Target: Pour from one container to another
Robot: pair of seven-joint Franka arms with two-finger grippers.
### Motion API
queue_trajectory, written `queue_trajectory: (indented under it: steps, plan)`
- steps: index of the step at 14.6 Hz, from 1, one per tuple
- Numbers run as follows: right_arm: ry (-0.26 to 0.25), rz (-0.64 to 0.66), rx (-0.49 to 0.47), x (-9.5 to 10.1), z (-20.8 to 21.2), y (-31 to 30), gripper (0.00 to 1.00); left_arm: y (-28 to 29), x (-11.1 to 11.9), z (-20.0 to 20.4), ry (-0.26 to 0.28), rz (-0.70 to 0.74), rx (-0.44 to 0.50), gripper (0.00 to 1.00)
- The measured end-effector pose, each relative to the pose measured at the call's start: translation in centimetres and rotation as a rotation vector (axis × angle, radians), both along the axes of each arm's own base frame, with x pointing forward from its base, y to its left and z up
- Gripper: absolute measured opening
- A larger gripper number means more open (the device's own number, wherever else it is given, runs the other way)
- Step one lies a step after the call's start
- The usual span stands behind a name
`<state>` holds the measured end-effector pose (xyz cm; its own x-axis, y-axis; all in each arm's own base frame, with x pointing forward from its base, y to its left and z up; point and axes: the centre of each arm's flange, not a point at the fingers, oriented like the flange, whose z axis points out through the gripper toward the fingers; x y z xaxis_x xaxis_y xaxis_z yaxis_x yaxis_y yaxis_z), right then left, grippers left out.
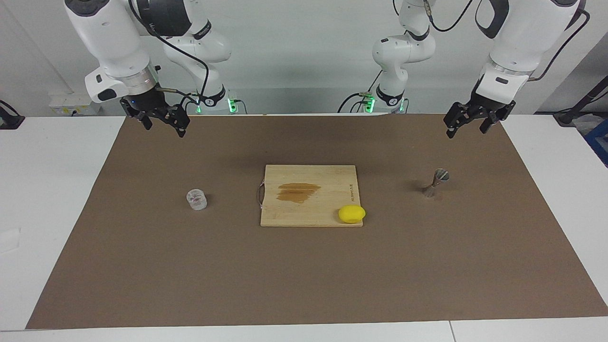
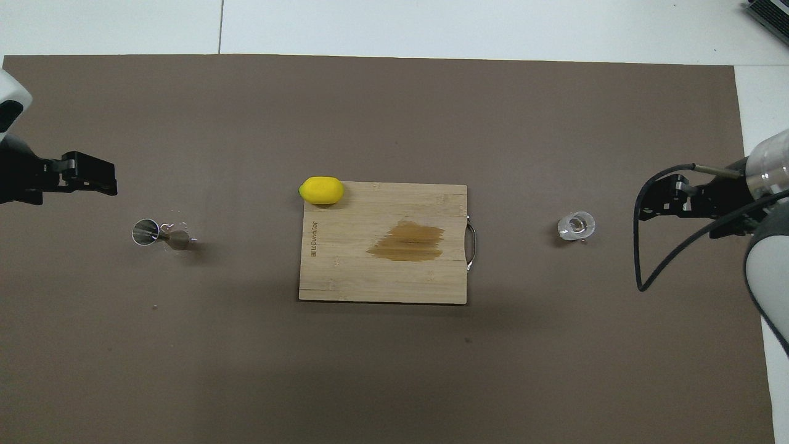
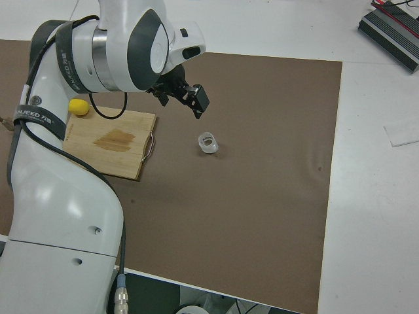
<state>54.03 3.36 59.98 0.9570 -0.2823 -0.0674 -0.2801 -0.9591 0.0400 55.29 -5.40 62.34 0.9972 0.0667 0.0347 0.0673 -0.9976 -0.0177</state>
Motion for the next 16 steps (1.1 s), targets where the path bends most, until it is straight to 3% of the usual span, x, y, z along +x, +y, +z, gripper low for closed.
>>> queue_trajectory:
  steps: [4, 11, 16]
  plan:
    - [0.000, 0.000, 0.000, 0.0, 0.0, 0.0, 1.00, -0.1, 0.5, -0.6, -0.036, -0.002, -0.003, 1.00]
    - [0.000, 0.000, 0.000, 0.0, 0.0, 0.0, 1.00, 0.8, 0.9, -8.6, -0.113, 0.011, -0.004, 1.00]
    - [0.000, 0.000, 0.000, 0.0, 0.0, 0.0, 1.00, 3.3, 1.2, -12.6, -0.204, 0.025, -0.006, 1.00]
